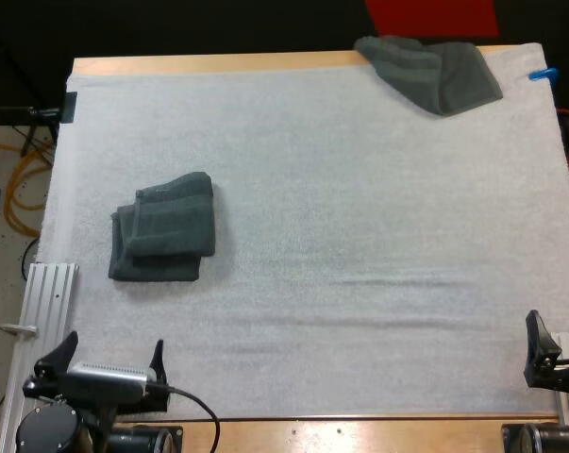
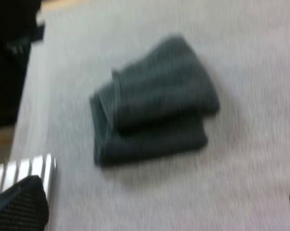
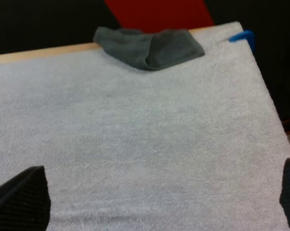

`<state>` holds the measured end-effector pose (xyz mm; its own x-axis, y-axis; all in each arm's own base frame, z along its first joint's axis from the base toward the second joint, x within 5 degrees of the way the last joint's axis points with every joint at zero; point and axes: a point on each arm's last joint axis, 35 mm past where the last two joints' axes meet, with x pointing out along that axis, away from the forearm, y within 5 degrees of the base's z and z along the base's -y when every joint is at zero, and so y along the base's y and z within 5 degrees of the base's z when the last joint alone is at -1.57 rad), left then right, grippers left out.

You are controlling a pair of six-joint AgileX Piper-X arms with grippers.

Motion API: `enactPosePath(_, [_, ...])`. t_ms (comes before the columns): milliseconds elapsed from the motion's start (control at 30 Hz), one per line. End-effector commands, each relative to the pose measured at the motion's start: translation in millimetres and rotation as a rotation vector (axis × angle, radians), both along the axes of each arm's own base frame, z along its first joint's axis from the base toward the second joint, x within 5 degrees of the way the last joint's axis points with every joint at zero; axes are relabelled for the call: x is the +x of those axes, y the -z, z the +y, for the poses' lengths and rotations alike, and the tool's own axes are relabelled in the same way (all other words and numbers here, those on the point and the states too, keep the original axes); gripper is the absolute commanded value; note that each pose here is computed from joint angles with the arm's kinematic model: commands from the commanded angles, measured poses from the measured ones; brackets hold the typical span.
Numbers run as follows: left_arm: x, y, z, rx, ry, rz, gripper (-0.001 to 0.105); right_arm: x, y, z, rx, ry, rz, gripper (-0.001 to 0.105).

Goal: Pick towel from pile fold and stack

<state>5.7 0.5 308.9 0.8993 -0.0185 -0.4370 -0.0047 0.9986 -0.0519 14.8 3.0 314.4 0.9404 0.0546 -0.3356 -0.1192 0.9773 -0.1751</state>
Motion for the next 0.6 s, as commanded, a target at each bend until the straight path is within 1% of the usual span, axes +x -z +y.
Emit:
enactPosePath(0, [5,-2,0,-0.007,-0.016,-0.031,0.104,3,0,0,0.002,-0.008,0.002,0.094])
enactPosePath(67, [11,2,0,-0.008,-0.016,-0.045,0.104,3,1,0,0.001,-0.009,0.006,0.094])
enactPosePath(233, [20,17,-1,-0.010,-0.008,-0.013,0.104,8,11,0,0.003,-0.008,0.037,0.094])
enactPosePath(367, [22,17,-1,-0.012,-0.004,-0.025,0.104,12,21,0,0.016,-0.004,0.079,0.094])
enactPosePath(567, [22,17,-1,-0.012,-0.004,-0.025,0.104,12,21,0,0.020,-0.003,0.080,0.094])
